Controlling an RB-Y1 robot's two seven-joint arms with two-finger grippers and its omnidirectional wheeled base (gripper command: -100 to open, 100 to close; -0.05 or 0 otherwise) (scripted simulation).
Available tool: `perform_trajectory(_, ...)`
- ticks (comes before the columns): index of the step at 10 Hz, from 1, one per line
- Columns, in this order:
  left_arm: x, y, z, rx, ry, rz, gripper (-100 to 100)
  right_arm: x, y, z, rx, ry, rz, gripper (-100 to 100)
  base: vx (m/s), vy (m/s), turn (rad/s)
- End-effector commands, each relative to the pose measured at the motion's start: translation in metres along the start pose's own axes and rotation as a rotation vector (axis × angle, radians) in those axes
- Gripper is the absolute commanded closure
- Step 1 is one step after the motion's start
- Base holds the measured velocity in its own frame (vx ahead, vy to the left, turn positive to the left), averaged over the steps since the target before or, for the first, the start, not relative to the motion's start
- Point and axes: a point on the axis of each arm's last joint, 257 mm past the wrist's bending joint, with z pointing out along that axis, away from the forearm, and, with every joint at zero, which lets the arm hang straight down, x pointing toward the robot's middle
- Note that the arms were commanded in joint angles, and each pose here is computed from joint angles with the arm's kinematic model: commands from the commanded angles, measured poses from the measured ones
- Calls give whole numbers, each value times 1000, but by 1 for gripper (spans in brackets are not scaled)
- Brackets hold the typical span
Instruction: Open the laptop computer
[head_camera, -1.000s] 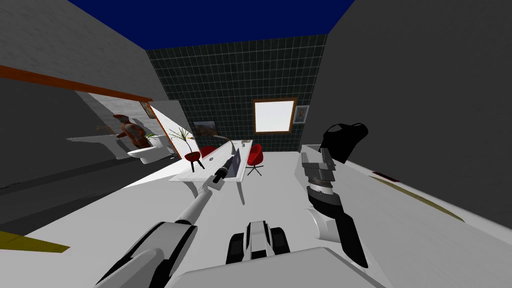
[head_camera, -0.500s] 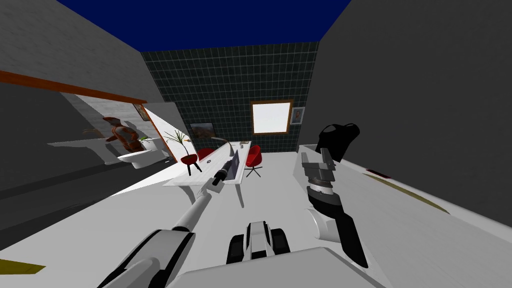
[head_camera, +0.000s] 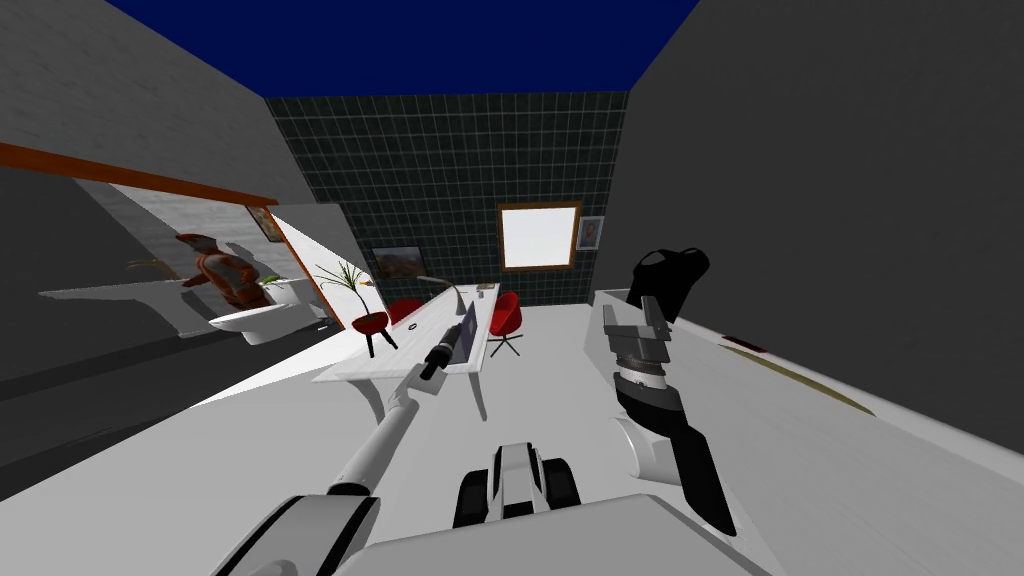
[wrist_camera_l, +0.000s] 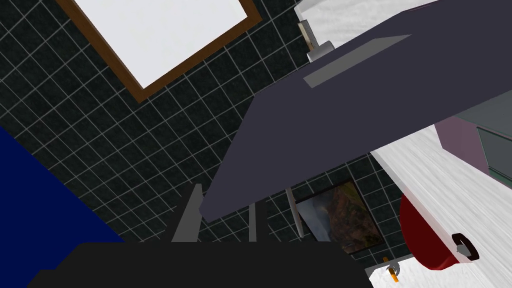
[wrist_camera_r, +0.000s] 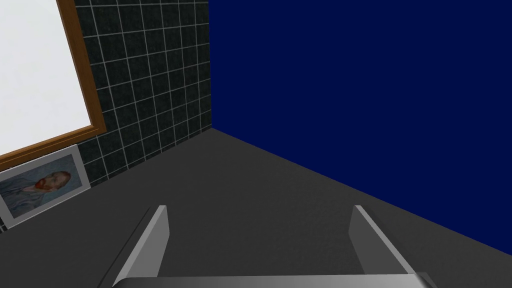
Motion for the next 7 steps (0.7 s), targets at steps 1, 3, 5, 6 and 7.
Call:
perform_trajectory(1,10,15,-19,-25,3,-5,100,0,0,0,0,0,0,0,33,17,-15)
perform_trajectory(3,7,7,-30,-18,-18,-7,100,0,0,0,0,0,0,0,44,26,-124)
perform_trajectory(5,10,19,-41,-37,-16,-9,100,0,0,0,0,0,0,0,14,7,-9)
perform_trajectory(6,5,12,-46,-36,-36,-10,100,0,0,0,0,0,0,0,45,26,-203)
perform_trajectory(7,3,8,-55,-25,-42,-10,100,0,0,0,0,0,0,0,42,26,-29)
